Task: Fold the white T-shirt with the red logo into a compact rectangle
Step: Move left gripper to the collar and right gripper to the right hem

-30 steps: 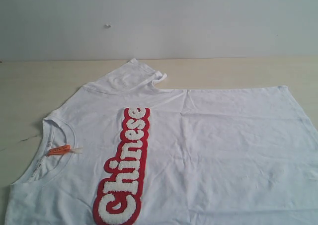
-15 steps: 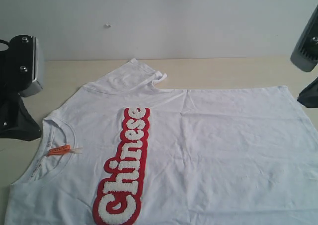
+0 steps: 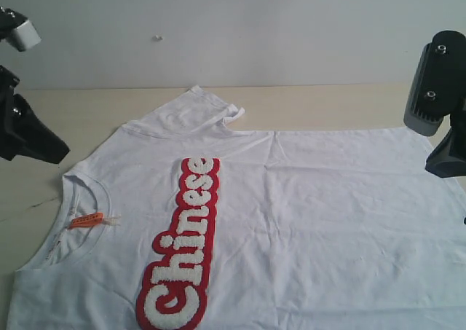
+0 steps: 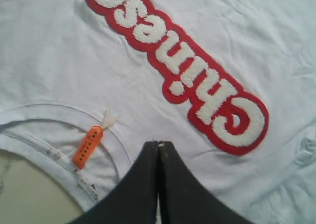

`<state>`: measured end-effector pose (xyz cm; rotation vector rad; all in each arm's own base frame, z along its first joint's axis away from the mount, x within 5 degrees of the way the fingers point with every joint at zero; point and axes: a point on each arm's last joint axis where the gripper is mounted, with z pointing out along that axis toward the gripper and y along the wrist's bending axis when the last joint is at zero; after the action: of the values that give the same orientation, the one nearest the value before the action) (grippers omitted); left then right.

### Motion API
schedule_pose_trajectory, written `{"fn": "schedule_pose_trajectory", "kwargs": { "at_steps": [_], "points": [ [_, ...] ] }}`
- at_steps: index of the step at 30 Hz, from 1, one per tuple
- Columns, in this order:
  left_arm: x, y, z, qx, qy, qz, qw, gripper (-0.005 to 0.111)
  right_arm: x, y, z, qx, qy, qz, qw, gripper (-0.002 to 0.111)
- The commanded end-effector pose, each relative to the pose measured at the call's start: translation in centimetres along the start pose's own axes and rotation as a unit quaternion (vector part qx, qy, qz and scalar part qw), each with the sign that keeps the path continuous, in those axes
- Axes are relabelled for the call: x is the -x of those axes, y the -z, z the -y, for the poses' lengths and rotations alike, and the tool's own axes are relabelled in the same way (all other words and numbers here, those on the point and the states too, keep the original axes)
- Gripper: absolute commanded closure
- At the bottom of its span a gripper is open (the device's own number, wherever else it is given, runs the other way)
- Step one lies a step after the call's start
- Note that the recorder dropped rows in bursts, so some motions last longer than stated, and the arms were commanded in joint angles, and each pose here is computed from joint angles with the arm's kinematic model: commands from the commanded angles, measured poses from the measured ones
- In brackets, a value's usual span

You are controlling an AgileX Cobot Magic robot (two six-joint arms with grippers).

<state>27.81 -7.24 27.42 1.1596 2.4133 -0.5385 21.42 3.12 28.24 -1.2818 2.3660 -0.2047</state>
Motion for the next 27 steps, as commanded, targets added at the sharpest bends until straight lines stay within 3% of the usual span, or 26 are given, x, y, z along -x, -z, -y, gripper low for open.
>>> {"fn": "schedule_pose_trajectory", "kwargs": {
  "at_steps": [1, 6, 13, 21, 24, 27],
  "points": [
    [-0.5, -1.2, 0.3, -0.041, -0.039, -0.032, 0.998, 0.107, 0.1, -0.1, 0.1, 0.001, 0.001, -0.002, 1.000, 0.108],
    [-0.7, -2.4, 0.7, 0.026, -0.162, -0.125, 0.978, 0.107, 0.1, -1.1, 0.3, 0.011, 0.012, -0.019, 1.000, 0.108],
    [0.5, -2.9, 0.4, 0.080, -0.278, -0.109, 0.951, 0.107, 0.0, -2.3, 0.6, 0.024, 0.060, -0.043, 0.997, 0.108],
    [0.0, -4.6, -0.4, 0.047, -0.348, -0.138, 0.926, 0.107, -0.1, -6.4, 2.1, 0.052, 0.161, -0.120, 0.978, 0.108],
    [-0.4, -6.0, -0.9, 0.028, -0.362, -0.152, 0.919, 0.107, 0.3, -8.2, 4.4, 0.067, 0.121, -0.122, 0.983, 0.108],
    [-0.6, -7.0, -1.4, 0.021, -0.369, -0.157, 0.916, 0.107, -1.4, -9.8, 5.6, 0.110, 0.102, -0.112, 0.982, 0.108]
  ]
}}
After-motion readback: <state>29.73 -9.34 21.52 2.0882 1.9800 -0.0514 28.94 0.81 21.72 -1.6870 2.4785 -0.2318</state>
